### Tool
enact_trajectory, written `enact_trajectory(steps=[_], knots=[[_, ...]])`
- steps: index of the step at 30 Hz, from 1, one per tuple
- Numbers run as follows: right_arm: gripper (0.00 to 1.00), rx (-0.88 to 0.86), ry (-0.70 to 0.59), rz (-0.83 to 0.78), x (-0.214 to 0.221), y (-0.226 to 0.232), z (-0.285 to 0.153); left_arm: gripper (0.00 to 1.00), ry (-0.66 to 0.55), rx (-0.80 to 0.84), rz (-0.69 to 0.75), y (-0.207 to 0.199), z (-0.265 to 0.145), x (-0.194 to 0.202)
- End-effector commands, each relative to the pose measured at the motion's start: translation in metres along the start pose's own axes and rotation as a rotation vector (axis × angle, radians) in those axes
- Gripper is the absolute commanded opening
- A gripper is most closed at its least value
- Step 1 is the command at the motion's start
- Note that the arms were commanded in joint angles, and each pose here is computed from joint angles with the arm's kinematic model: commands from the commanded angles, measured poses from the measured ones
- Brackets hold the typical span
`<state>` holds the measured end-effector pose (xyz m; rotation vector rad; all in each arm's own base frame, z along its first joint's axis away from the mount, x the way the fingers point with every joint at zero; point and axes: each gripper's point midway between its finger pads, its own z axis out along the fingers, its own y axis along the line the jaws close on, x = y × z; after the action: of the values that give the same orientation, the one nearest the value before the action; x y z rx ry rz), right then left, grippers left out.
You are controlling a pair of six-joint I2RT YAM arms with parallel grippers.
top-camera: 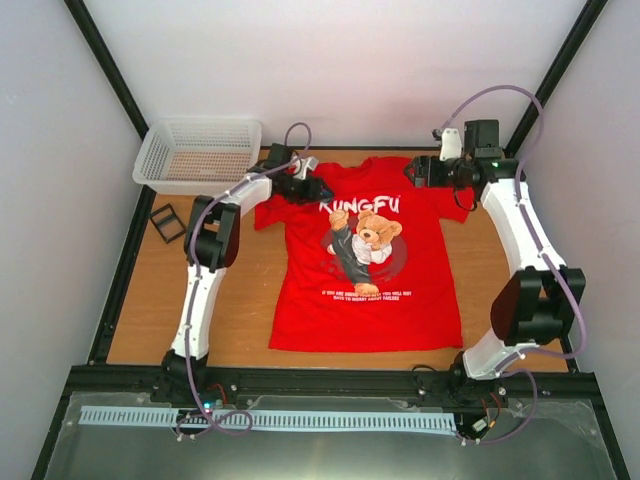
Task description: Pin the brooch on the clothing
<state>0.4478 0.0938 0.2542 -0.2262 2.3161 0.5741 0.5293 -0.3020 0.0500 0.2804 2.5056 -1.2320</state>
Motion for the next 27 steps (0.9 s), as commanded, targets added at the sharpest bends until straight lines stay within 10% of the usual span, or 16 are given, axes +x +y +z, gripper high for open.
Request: enact_trajectory(steps=[1,12,16,27], knots=[[0.82,-0.032,-0.042,-0.116,0.003,0.034,-0.026,0.61,-0.148,-0.027,0.176,-0.065,-0.083,-0.048],[1.00,-0.065,-0.235,-0.264,0.022,0.100,-0.137,0.75,-0.517,-0.142,0.486,-0.226,-0.298,-0.002],[1.00,-0.015,-0.374,-0.199,0.010,0.114,-0.200,0.99,-0.663,-0.232,0.565,-0.256,-0.365,0.027],[1.00,0.037,-0.577,0.002,0.013,0.131,-0.303,1.00,-1.034,-0.387,0.531,-0.294,-0.490,0.089]])
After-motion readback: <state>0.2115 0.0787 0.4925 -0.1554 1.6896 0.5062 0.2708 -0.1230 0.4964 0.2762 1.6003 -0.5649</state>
